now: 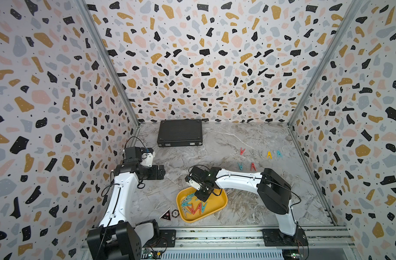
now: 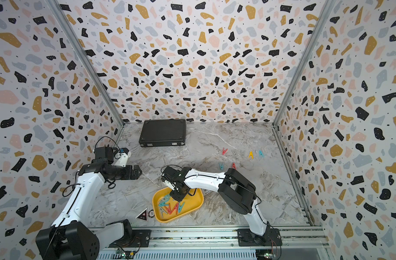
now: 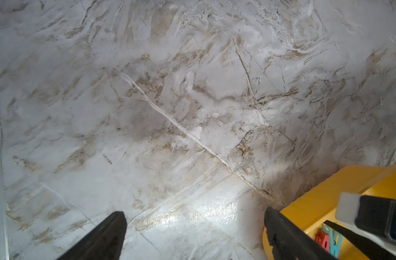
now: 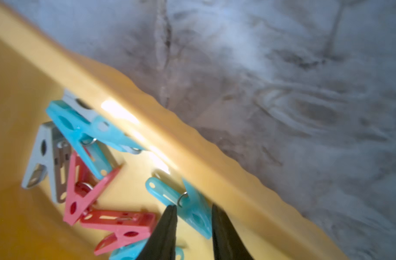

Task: Take the clothespins out of the storage box
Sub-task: Pick up the clothespin from the storage box.

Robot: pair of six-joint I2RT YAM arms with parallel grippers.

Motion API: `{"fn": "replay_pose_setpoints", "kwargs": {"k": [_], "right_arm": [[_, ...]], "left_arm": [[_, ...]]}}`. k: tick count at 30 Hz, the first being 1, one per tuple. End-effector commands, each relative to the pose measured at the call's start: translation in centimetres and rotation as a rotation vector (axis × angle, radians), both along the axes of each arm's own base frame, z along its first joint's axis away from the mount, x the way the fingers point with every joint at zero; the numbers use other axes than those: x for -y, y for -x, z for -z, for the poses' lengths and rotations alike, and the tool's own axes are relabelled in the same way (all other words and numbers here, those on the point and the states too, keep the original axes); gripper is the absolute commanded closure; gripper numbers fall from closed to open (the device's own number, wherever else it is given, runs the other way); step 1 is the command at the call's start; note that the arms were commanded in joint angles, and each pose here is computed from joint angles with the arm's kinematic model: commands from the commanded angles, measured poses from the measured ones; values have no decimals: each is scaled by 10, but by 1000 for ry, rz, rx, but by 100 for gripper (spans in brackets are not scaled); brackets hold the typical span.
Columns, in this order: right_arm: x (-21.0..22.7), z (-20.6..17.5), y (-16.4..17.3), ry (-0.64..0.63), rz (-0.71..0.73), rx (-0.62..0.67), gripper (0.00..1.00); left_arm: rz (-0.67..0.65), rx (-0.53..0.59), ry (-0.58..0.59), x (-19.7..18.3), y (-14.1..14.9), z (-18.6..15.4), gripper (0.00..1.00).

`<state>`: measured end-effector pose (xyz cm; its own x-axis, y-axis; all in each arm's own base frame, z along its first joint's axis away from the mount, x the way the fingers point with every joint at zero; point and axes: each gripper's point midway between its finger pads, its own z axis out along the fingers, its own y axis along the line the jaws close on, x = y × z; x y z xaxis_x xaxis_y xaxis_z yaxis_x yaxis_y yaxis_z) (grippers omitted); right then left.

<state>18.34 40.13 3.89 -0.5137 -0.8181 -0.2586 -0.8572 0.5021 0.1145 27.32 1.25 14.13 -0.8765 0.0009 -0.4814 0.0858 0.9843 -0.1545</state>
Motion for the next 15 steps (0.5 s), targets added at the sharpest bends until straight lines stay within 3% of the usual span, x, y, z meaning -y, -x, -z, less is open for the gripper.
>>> {"fn": "replay_pose_setpoints", "kwargs": {"k": [1, 8, 15], "right_arm": [[17, -11, -3, 25, 53, 11, 69], [7, -29, 3, -52, 45, -16, 58], [7, -34, 4, -47, 13, -10, 46]], "left_arm": [[4, 10, -2, -1, -1, -3, 0], [4, 11, -4, -1, -1, -3, 0], [3, 14, -3, -1, -1, -4, 0]]}}
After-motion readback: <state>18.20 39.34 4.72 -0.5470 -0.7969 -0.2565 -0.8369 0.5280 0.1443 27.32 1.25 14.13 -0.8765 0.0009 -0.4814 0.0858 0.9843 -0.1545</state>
